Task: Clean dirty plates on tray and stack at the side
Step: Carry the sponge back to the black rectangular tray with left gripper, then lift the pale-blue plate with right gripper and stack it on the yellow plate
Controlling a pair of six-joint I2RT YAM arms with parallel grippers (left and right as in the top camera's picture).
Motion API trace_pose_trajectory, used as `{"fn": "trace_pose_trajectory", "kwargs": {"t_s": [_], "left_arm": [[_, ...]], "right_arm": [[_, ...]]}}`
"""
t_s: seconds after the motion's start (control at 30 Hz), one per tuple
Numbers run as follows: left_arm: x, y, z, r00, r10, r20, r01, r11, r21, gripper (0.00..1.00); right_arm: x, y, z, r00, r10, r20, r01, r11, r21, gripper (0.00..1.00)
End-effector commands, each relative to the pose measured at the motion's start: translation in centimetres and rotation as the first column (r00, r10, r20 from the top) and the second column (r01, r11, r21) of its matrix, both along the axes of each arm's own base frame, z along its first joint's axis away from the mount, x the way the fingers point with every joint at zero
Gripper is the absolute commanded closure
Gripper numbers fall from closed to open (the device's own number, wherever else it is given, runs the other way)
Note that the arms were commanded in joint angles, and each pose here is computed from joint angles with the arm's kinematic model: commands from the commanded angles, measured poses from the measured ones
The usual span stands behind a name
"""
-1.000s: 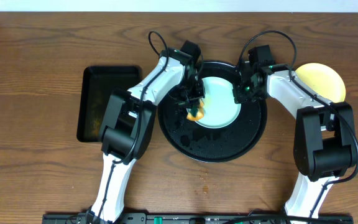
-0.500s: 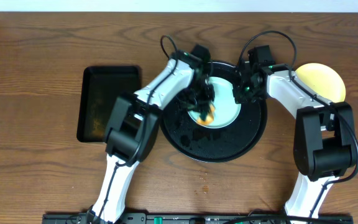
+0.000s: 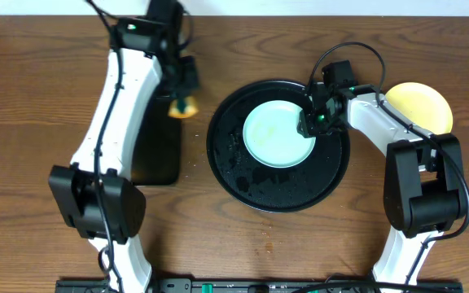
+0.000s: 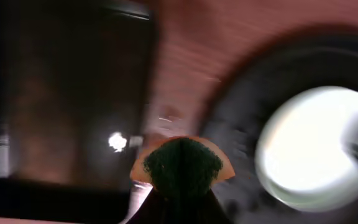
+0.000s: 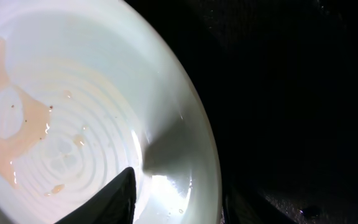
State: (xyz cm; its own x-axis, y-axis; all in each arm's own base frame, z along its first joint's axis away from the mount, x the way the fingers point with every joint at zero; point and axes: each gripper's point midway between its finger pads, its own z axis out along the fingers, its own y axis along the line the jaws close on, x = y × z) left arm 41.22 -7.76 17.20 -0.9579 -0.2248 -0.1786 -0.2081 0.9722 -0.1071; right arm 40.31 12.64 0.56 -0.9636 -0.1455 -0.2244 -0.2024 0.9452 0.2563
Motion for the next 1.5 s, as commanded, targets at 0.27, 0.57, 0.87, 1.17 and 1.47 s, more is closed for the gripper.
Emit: {"fn": "trace_pose_trajectory", "kwargs": {"t_s": [0.27,0.57,0.87,1.17,1.47], "left_arm": [[-2.1,9.7,-12.6,0.988,0.033,-0.153,-0.008,0.987,0.159,0.84],[-2.9,11.4,-13.8,0.983,0.078,-0.165,-0.051,0.986,0.158,0.28],[-2.9,11.4,-13.8,0.983,0.078,-0.165,-0.052,0.986,0.158,0.19],[-2.9,11.4,-13.8,0.983,0.078,-0.165,-0.052,0.986,0.158,0.18],[-2.9,11.4,-13.8,0.983,0.078,-0.165,-0.052,0.986,0.158,0.18]], "right_arm": [[-1.2,-0.7,-1.9,0.999,-0.009,-0.051,0.006,0.999,-0.046,0.57],[-1.2,-0.7,-2.0,0.999,-0.008,-0.046,0.006,0.999,-0.046,0.45],[-0.9,-0.7,-3.3,1.0,-0.009,0.007,0.009,0.999,-0.034,0.93],[3.4,-1.0,8.9,0.954,0.001,0.301,0.042,0.99,-0.137,0.99],[-2.1,-2.1,24.6,0.753,0.24,0.613,0.328,0.671,-0.665,0.99]]}}
